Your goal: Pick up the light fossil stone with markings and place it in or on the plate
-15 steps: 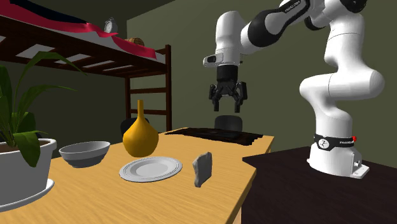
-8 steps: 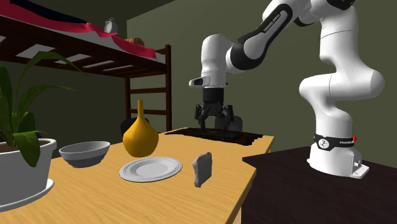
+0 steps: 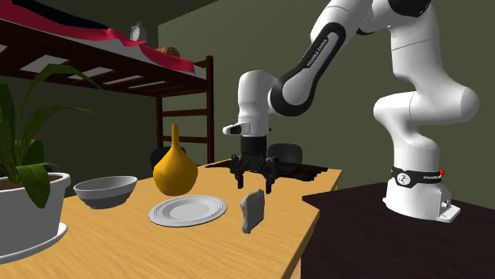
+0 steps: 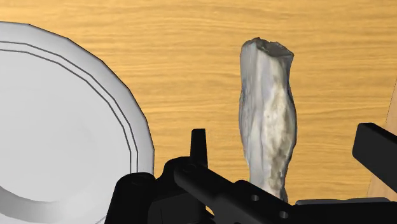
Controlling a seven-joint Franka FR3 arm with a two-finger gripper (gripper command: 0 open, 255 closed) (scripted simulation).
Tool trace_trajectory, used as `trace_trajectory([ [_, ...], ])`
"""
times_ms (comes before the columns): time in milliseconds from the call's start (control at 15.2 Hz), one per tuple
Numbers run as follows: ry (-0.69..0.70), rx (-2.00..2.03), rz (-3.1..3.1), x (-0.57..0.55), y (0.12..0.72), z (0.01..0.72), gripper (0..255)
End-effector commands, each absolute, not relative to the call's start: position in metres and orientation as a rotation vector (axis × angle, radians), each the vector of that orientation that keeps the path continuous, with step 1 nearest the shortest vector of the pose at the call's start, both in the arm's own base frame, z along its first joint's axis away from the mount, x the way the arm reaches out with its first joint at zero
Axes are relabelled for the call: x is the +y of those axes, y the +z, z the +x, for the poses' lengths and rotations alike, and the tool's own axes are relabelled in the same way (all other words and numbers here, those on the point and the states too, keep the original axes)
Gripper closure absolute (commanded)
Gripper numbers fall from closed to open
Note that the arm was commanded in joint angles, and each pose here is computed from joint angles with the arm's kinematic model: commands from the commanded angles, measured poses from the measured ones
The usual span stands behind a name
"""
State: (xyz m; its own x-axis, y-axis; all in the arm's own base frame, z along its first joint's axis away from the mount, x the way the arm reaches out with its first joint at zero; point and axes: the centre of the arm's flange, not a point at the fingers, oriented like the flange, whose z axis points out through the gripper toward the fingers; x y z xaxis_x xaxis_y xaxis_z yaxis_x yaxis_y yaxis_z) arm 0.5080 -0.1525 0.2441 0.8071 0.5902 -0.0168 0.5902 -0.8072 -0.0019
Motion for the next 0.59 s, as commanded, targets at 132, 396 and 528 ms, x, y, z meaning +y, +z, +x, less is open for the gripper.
trace_trajectory([
  [132, -0.026, 0.978, 2.982, -0.152, 0.221, 0.508, 0],
  [396, -0.026, 0.978, 2.982, -0.152, 0.213, 0.508, 0],
  [528, -0.026, 0.978, 2.982, -0.152, 0.213, 0.508, 0],
])
